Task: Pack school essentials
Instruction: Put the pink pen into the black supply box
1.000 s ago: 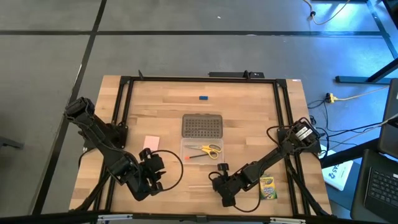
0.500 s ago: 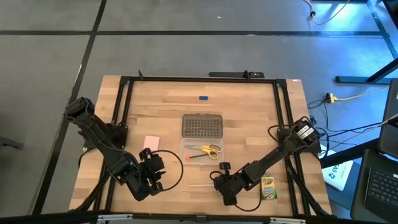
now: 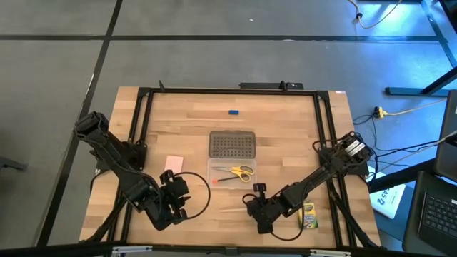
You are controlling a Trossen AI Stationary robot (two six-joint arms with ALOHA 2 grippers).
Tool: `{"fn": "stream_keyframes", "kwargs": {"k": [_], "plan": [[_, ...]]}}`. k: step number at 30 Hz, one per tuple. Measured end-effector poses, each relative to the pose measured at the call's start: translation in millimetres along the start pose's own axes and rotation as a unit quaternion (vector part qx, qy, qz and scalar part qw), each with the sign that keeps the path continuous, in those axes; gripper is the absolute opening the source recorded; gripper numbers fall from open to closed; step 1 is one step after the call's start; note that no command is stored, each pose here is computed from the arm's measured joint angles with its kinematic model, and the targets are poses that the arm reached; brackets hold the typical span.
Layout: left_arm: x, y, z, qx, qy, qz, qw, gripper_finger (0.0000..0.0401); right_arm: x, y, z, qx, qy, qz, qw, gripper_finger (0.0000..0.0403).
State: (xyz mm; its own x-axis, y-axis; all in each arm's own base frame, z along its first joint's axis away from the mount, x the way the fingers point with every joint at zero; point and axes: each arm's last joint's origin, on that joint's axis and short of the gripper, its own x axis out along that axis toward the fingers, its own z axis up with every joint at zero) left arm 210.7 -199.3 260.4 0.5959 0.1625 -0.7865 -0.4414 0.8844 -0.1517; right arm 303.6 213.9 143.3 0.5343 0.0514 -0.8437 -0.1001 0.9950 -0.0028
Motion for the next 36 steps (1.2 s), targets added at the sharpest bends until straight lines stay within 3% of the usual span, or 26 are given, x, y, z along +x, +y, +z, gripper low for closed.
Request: {"fn": "stream_keyframes", "kwargs": {"k": [13,19,25,36], "plan": [[0.0,-0.5,0.1,-0.001,-0.001,-0.002,1.0,0.0083,-4.9,-5.4,5.6,0.007,-0.01,-0.007,1.0,0.0026],[0.0,-0.8,0.3,-0.003,-0.001,-0.003,1.0,0.0083,-23.3,-13.2,16.9,0.001,-0.036,-0.001,0.999,0.0026],[0.0,-1.1,0.4,-0.004,-0.002,-0.005,1.0,0.0083,-40.4,-31.2,27.5,-0.01,-0.056,-0.036,0.998,0.0026],[0.0,-1.3,1.0,-0.005,-0.011,-0.004,1.0,0.0083,-31.9,-71.2,33.1,0.018,-0.028,-0.081,0.996,0.0026]]}}
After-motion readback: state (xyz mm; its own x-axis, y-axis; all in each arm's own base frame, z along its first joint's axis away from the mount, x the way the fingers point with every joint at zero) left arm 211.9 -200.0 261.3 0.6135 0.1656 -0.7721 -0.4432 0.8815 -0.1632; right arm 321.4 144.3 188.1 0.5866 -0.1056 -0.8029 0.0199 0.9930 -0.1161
